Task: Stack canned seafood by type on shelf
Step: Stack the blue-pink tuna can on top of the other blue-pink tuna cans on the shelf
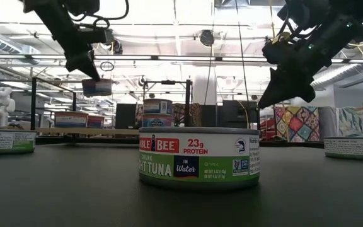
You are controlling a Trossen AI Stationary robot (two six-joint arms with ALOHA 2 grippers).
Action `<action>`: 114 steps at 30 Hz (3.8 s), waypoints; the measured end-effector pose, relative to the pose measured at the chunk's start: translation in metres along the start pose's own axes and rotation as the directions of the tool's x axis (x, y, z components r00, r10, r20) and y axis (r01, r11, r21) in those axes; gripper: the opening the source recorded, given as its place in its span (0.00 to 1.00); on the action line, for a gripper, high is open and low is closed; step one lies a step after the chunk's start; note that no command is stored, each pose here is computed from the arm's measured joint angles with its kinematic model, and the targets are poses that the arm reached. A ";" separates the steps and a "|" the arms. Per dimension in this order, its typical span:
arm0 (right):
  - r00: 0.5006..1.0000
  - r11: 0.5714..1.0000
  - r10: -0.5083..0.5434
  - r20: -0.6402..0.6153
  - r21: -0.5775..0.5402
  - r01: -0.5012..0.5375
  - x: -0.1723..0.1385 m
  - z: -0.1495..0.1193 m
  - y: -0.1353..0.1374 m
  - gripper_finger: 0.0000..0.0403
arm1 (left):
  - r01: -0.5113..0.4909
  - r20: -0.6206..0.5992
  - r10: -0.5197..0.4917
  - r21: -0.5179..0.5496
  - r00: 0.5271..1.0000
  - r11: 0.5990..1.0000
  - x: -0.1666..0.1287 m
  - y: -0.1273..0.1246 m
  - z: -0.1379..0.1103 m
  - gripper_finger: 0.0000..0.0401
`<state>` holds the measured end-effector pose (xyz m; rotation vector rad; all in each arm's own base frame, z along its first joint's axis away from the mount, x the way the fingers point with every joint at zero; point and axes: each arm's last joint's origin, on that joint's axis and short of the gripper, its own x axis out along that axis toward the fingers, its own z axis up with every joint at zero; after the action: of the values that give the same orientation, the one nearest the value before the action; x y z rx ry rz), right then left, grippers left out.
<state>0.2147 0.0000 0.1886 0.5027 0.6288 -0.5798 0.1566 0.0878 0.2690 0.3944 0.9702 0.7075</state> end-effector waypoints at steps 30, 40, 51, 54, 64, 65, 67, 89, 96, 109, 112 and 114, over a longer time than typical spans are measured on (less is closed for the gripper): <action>1.000 0.999 0.025 -0.015 -0.027 -0.026 0.000 -0.001 0.001 0.00 | 0.029 -0.175 -0.063 -0.193 0.983 0.981 0.079 0.057 -0.038 0.00; 1.000 0.999 0.025 -0.015 -0.027 -0.026 0.000 -0.001 0.001 0.00 | 0.033 -0.179 -0.069 -0.196 0.981 0.980 0.080 0.057 -0.039 0.00; 1.000 0.999 0.025 -0.015 -0.027 -0.026 0.000 -0.001 0.001 0.00 | 0.040 -0.167 -0.077 -0.214 0.983 0.976 0.079 0.055 -0.037 0.17; 1.000 0.999 0.025 -0.015 -0.027 -0.026 0.000 -0.001 0.001 0.00 | 0.039 -0.145 -0.070 -0.207 0.987 0.977 0.074 0.054 -0.034 0.21; 1.000 0.999 0.028 -0.013 -0.029 -0.028 0.000 0.000 0.002 0.00 | 0.029 0.058 -0.017 -0.215 0.998 0.976 0.026 0.049 -0.016 0.22; 0.999 0.999 0.030 -0.009 -0.028 -0.031 0.000 0.000 0.002 0.00 | 0.054 0.096 -0.034 -0.212 0.995 0.976 0.021 0.046 -0.013 0.22; 0.999 0.999 0.037 -0.002 -0.024 -0.037 0.000 0.001 0.003 0.00 | 0.127 0.171 -0.093 -0.199 0.981 0.972 0.013 0.038 -0.007 0.22; 0.914 0.903 0.406 0.003 -0.153 -0.401 -0.027 -0.001 0.094 0.00 | 0.523 0.644 -0.651 0.422 0.402 0.740 -0.073 -0.166 0.088 0.22; 0.877 0.926 0.289 -0.384 -0.120 -0.358 -0.046 0.000 0.159 0.00 | 0.419 0.675 -0.685 0.557 0.274 0.717 -0.087 -0.230 0.086 0.22; 0.598 0.999 0.032 -0.801 0.046 0.008 -0.139 -0.059 0.224 0.00 | 0.379 0.673 -0.715 0.621 0.191 0.686 -0.090 -0.275 0.091 0.22; 0.620 0.992 0.006 -0.785 0.080 0.093 -0.155 -0.078 0.224 0.00 | 0.383 0.666 -0.720 0.624 0.194 0.681 -0.088 -0.279 0.090 0.22; 0.624 0.989 -0.008 -0.782 0.088 0.123 -0.160 -0.088 0.225 0.00 | 0.383 0.664 -0.721 0.624 0.201 0.681 -0.086 -0.280 0.091 0.22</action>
<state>0.2162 0.2711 0.2909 0.8792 1.4669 -0.4518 0.3045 -0.1717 0.2016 0.5660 0.0978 -0.4350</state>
